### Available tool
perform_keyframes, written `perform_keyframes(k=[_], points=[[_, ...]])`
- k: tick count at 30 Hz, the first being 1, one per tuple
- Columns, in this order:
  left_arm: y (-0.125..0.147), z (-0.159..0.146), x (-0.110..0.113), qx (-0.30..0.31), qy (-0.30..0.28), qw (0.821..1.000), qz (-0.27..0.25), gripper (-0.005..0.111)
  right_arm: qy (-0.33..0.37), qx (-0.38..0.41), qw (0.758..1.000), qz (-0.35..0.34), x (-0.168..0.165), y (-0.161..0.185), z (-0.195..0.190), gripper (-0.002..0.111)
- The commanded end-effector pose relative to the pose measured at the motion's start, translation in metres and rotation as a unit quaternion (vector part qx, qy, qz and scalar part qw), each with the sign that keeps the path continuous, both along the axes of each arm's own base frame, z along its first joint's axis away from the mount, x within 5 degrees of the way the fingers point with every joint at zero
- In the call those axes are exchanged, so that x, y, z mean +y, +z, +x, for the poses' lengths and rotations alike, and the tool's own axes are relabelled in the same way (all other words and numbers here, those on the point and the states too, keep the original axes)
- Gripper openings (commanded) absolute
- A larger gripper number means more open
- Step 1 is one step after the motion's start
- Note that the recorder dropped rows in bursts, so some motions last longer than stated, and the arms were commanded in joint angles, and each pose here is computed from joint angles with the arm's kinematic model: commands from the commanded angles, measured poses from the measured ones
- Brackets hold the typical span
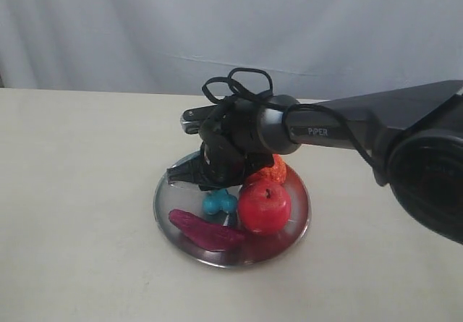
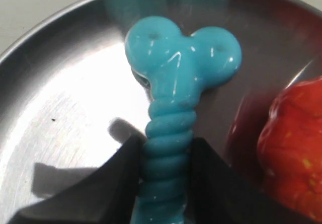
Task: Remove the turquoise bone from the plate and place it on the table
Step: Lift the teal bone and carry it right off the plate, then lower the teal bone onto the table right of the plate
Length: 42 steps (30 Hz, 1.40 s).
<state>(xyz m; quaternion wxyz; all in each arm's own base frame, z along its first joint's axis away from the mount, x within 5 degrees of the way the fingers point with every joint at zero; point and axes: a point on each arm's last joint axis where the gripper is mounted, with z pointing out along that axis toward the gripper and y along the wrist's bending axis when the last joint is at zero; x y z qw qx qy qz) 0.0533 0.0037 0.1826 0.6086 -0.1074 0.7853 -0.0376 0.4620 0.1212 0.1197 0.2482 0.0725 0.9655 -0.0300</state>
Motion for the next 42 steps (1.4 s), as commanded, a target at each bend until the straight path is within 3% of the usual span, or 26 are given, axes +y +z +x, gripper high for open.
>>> perform_keyframes(k=[1,11,17,21,24,28,32,42], points=[[0.000,0.000,0.000,-0.002,0.001,1.000,-0.001,0.000,-0.003,-0.022,1.000,0.003,-0.003,0.019,0.003,0.000],[0.000,0.000,0.000,-0.002,0.001,1.000,-0.001,0.000,-0.029,-0.056,0.998,0.017,-0.012,0.113,-0.022,0.000],[0.000,0.000,0.000,-0.002,0.001,1.000,-0.001,0.000,-0.034,-0.047,0.998,-0.028,-0.054,0.200,-0.068,0.000],[0.000,0.000,0.000,-0.002,0.001,1.000,-0.001,0.000,-0.075,-0.010,0.996,-0.051,-0.096,0.225,-0.097,0.000],[0.000,0.000,0.000,-0.002,0.001,1.000,-0.001,0.000,-0.093,-0.001,0.994,-0.054,-0.119,0.215,-0.114,0.000],[0.000,0.000,0.000,-0.002,0.001,1.000,-0.001,0.000,-0.116,0.028,0.992,-0.046,-0.151,0.161,-0.134,0.000],[0.000,0.000,0.000,-0.002,0.001,1.000,-0.001,0.000,-0.107,0.005,0.994,-0.022,-0.161,0.108,-0.142,0.000],[0.000,0.000,0.000,-0.002,0.001,1.000,-0.001,0.000,-0.116,0.026,0.993,-0.008,-0.177,0.055,-0.132,0.000]])
